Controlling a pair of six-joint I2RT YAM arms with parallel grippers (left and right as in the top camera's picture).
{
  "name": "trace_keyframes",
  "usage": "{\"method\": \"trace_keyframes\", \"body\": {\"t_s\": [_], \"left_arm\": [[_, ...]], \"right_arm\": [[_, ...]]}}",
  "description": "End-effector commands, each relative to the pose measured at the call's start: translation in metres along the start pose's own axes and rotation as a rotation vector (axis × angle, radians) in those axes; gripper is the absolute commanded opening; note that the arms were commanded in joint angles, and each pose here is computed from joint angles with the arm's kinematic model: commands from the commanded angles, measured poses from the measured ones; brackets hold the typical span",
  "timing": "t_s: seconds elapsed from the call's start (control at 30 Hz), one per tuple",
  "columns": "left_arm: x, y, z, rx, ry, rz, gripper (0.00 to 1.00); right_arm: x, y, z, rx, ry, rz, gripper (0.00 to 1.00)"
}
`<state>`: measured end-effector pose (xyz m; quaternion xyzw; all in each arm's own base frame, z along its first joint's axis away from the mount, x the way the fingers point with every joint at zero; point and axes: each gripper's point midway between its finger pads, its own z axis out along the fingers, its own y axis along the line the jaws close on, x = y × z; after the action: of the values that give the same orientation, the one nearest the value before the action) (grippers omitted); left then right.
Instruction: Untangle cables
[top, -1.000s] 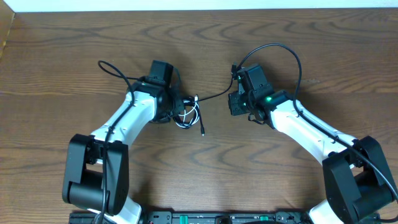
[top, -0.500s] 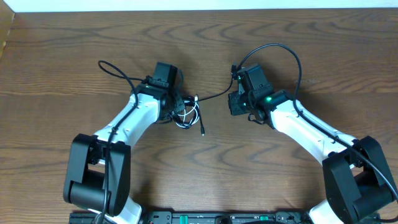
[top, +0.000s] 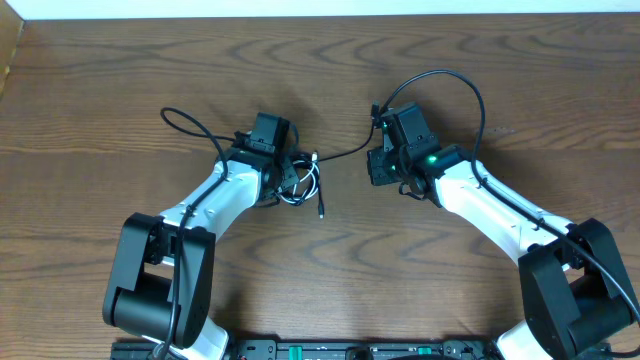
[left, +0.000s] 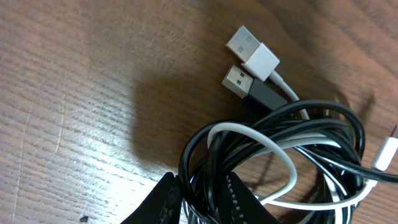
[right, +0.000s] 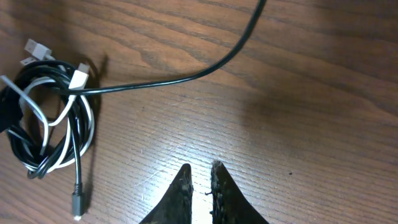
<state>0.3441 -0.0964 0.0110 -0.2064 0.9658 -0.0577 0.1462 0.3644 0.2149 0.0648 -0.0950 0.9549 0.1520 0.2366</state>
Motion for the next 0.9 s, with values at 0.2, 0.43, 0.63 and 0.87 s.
{"method": "trace_keyframes", "body": {"t_s": [0.2, 0.43, 0.63, 0.87], "left_arm": [[0.008, 0.014, 0.011, -0.04, -0.015, -0.013, 0.08], [0.002, -0.013, -0.003, 0.085, -0.013, 0.109, 0.08], [-0.021, -0.04, -0.041, 0.213, -0.134, 0.307, 0.07], [-0.035, -0.081, -0.073, 0.405, -0.268, 0.56, 0.08]], "right_arm": [[0.001, -0.001, 0.003, 0.001, 0.006, -0.012, 0.09], [0.001, -0.001, 0.003, 0.0, 0.008, -0.012, 0.08], [0.004, 0.016, 0.002, -0.097, 0.029, -0.015, 0.22], [0.003, 0.066, -0.014, -0.439, 0.045, -0.104, 0.49]]}}
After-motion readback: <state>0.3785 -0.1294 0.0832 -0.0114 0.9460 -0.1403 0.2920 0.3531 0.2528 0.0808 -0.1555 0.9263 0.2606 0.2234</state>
